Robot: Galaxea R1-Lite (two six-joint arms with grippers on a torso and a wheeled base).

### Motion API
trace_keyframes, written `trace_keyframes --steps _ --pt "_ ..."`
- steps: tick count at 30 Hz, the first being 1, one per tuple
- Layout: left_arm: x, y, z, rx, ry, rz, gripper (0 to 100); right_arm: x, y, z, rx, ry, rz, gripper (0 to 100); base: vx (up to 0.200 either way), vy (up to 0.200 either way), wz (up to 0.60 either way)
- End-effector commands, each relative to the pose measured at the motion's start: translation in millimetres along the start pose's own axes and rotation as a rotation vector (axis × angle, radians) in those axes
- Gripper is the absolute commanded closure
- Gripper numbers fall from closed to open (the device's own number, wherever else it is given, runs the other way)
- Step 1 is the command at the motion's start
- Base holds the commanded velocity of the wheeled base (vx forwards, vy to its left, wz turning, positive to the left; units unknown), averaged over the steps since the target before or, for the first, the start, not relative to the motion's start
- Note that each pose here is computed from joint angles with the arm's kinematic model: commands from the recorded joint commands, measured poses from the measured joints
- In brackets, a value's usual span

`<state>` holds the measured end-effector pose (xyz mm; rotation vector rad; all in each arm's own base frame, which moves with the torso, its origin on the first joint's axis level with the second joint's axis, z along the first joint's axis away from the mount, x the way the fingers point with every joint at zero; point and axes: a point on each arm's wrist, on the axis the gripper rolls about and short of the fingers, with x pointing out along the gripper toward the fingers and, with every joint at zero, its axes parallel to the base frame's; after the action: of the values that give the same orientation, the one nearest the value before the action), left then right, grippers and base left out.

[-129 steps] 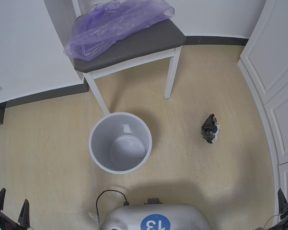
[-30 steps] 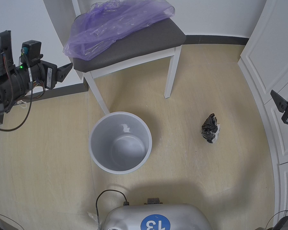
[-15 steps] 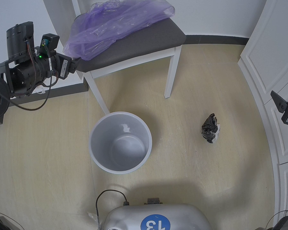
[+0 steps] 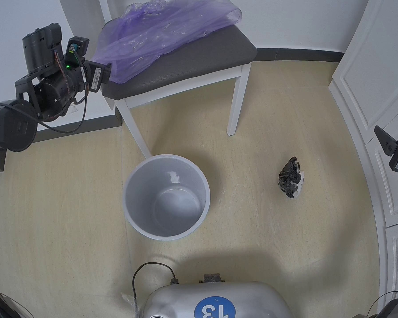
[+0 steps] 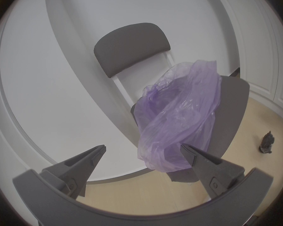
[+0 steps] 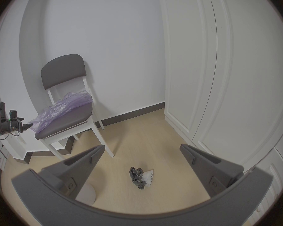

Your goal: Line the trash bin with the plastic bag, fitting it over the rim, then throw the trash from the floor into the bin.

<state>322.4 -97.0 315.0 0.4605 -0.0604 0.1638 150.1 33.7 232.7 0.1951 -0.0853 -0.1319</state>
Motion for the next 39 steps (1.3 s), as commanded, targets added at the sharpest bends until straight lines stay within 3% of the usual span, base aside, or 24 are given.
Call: trace_keyframes --steps 1,12,39 --pt "5 -5 -7 0.014 0.03 0.013 0 -2 0 1 0.002 -0.008 0.002 0 0.0 0.0 0.0" --pt "11 8 -16 0.02 0.07 0.086 0 -1 0 0 0.0 -0.002 0.001 0 0.0 0.0 0.0" --pt "16 6 -13 -0.009 0.011 0.09 0 -2 0 2 -0.002 -0.009 0.002 0 0.0 0.0 0.0"
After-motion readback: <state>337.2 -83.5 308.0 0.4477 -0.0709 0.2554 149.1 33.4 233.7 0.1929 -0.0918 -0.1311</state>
